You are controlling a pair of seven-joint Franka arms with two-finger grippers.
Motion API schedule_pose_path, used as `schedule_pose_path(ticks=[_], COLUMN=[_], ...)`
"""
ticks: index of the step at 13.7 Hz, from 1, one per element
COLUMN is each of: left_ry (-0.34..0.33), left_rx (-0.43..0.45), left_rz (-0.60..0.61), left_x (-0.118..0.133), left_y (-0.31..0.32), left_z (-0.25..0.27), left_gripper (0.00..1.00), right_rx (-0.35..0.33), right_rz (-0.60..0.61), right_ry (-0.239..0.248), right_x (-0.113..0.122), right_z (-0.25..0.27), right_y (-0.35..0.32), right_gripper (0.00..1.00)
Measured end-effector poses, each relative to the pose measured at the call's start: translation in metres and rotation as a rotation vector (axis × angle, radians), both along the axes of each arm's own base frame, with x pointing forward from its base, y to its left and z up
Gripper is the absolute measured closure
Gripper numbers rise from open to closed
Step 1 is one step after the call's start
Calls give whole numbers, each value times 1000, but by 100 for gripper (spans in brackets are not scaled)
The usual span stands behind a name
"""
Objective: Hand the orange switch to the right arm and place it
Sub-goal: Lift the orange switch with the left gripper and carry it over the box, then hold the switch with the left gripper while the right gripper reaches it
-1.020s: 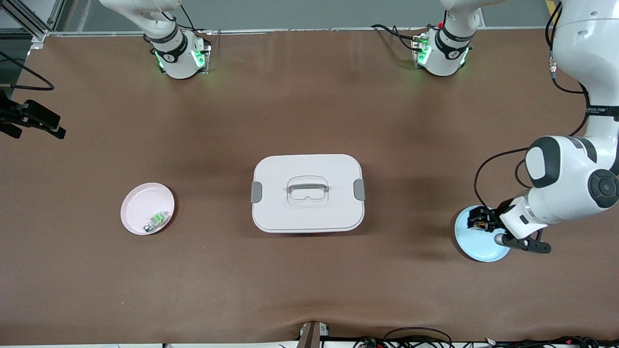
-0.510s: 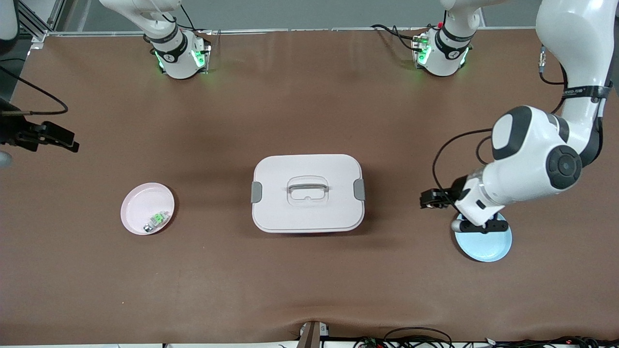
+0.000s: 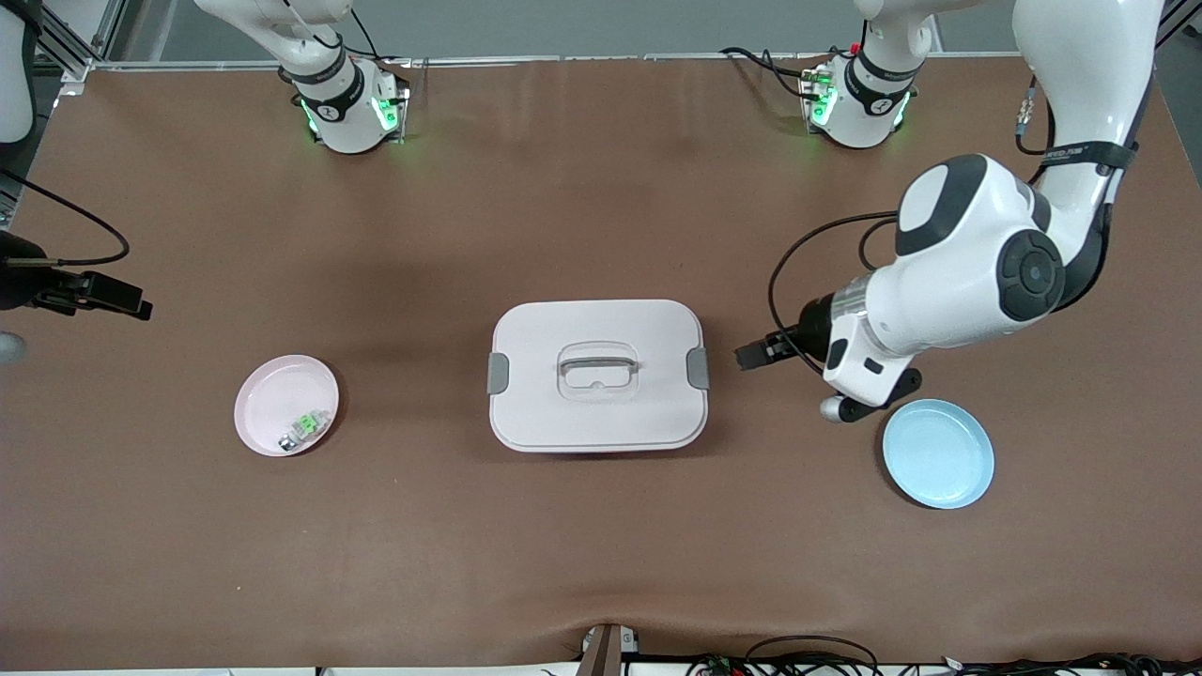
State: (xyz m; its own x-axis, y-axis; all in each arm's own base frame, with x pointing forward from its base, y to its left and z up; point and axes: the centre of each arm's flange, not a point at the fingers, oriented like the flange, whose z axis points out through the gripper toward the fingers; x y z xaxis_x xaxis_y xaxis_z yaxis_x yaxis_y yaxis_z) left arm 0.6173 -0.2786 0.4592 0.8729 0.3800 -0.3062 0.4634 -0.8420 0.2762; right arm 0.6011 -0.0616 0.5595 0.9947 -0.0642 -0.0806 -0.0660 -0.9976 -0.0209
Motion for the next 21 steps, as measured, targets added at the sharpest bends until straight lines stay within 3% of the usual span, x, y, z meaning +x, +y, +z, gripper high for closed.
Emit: schedule_pose_path(ticks=[2,4,8,10,14,17,21], left_ry=[49,93,178,209,260,289,336], left_rx=[14,26,17,-2,-42,-91,-120], left_rz=[61,125,312,421,574,671,787], left_x=[-11,-20,-31,-36,-45,-49,-47], left_y=[-25,-46,-90,-116,-154,-178,-187], left_z=[-3,-4,10,13,7,3,16], left_gripper=[28,28,28,28,28,28,28], right_rx=[2,7,33,122,271,378,486], right_rz=[55,80,70,37,-199,-275,-339], right_ry=[-7,17,31,19,38,-22,-79], right_x=[9,20,30,30,27,5,-50], right_z=[-13,-40,-64,-63,-65,-55,-72], right_y=[-2,-4,-8,-5,22,58,97], right_gripper=[0,0,0,0,0,0,0])
